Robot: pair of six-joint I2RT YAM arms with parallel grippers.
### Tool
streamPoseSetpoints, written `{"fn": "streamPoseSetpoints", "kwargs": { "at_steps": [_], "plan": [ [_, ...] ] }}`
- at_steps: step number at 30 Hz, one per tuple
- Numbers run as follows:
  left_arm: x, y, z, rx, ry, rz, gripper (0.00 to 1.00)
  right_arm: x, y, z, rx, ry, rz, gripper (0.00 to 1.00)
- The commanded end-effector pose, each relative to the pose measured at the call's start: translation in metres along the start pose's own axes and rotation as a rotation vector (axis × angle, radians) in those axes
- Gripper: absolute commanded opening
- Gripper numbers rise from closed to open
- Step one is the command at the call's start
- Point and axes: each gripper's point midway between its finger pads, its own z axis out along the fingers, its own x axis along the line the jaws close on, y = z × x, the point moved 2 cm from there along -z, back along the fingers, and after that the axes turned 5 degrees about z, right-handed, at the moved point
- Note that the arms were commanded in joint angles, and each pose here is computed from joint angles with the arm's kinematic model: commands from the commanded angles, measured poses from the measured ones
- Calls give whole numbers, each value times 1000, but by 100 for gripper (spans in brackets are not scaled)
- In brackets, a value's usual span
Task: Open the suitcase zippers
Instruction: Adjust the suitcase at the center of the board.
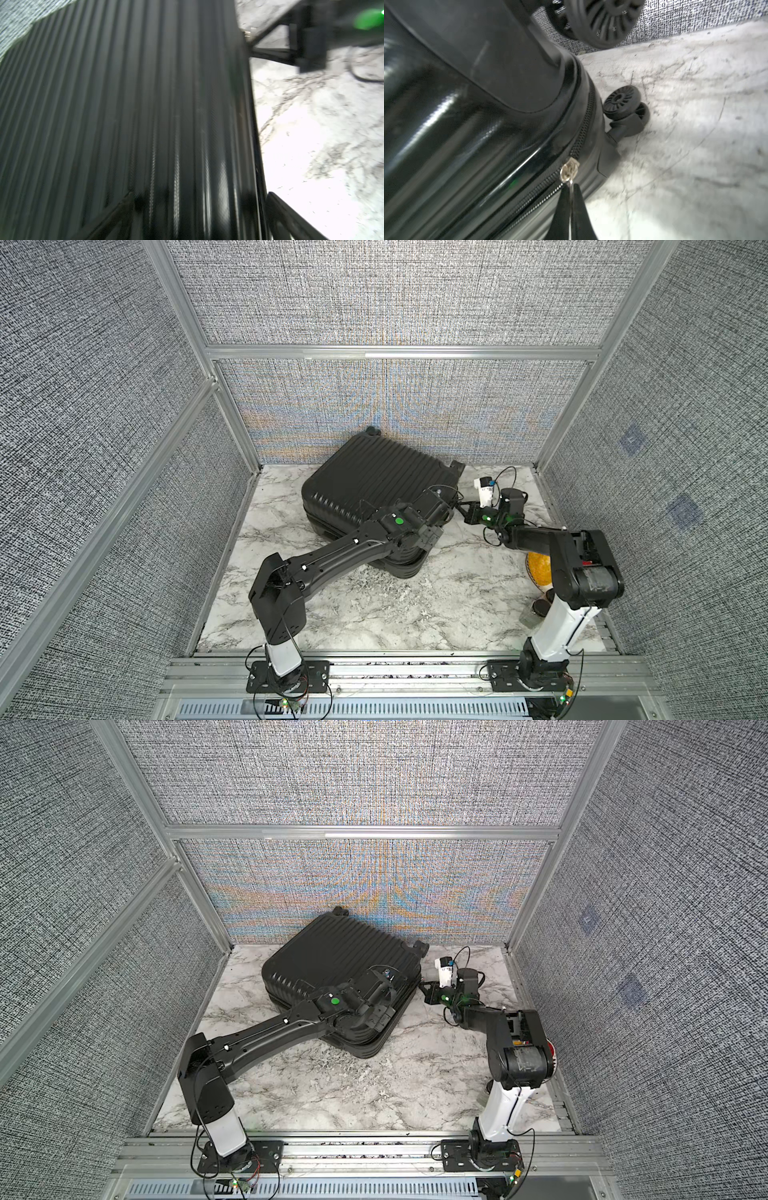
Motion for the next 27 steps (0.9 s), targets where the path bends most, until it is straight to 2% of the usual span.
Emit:
{"fn": "streamPoseSetpoints", "kwargs": {
  "at_steps": [1, 6, 10, 13, 15, 19, 23, 27],
  "plan": [
    [33, -66, 1, 253, 121, -27, 99, 16, -6, -11, -51, 6, 3, 0],
    [70, -80, -4, 253, 179, -140, 99, 63, -50, -27, -24, 55, -35, 0],
    [96, -92, -6, 258, 219, -227, 99, 103, -90, -39, 6, 112, -128, 0],
    [105, -90, -11, 238, 213, -257, 99, 119, -110, -47, 9, 136, -191, 0],
    [97, -79, -17, 189, 132, -251, 99, 119, -116, -49, 7, 135, -203, 0],
    [59, -40, -35, 16, -161, -187, 99, 120, -124, -47, 32, 149, -218, 0],
    [35, -6, -58, -119, -291, -135, 99, 127, -127, -48, 27, 177, -245, 0],
    [29, 21, -61, -186, -320, -148, 99, 127, -130, -49, 18, 171, -241, 0]
  ]
}}
